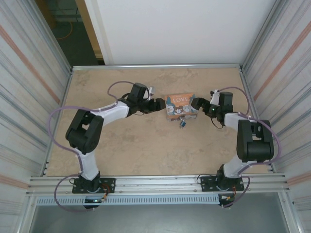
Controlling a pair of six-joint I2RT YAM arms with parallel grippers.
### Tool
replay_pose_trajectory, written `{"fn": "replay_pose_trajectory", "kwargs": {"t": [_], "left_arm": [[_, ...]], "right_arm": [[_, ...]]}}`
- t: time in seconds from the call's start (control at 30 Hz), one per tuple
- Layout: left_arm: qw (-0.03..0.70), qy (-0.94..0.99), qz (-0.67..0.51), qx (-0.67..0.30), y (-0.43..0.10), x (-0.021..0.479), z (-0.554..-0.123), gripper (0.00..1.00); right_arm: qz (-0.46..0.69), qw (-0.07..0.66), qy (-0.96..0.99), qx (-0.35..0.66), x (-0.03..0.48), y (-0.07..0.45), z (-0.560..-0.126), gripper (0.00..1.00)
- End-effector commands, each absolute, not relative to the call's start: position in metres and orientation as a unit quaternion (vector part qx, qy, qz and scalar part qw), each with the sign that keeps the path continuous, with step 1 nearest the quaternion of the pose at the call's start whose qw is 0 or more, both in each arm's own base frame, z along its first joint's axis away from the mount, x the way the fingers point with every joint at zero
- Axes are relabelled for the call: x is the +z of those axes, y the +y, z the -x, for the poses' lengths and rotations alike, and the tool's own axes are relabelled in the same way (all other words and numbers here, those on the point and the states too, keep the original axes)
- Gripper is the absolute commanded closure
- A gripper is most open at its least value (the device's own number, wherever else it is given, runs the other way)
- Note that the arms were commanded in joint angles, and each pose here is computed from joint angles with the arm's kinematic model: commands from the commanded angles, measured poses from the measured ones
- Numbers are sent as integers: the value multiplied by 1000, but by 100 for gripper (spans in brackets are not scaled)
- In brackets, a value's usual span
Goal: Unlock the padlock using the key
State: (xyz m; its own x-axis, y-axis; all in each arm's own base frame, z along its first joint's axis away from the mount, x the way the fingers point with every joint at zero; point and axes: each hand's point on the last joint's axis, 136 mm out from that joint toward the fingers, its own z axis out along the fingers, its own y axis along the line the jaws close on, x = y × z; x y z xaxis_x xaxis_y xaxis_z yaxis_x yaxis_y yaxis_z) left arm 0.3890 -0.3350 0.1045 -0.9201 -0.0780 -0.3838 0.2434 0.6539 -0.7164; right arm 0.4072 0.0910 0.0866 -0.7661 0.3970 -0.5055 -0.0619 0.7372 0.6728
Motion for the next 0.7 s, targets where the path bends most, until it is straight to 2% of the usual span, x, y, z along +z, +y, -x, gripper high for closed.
{"fn": "replay_pose_trajectory", "kwargs": {"t": [0.0,0.37,0.67], "left_arm": [[178,868,-53,-461,-354,115,-396,32],[143,867,-62,-474,-377,100,-393,37],[158,875,-47,-455,-356,102,-377,39]], "right_arm": [[-65,324,870,366,91,106,-412,1],[-12,304,875,377,91,140,-411,1],[38,293,871,393,97,184,-411,1]]}}
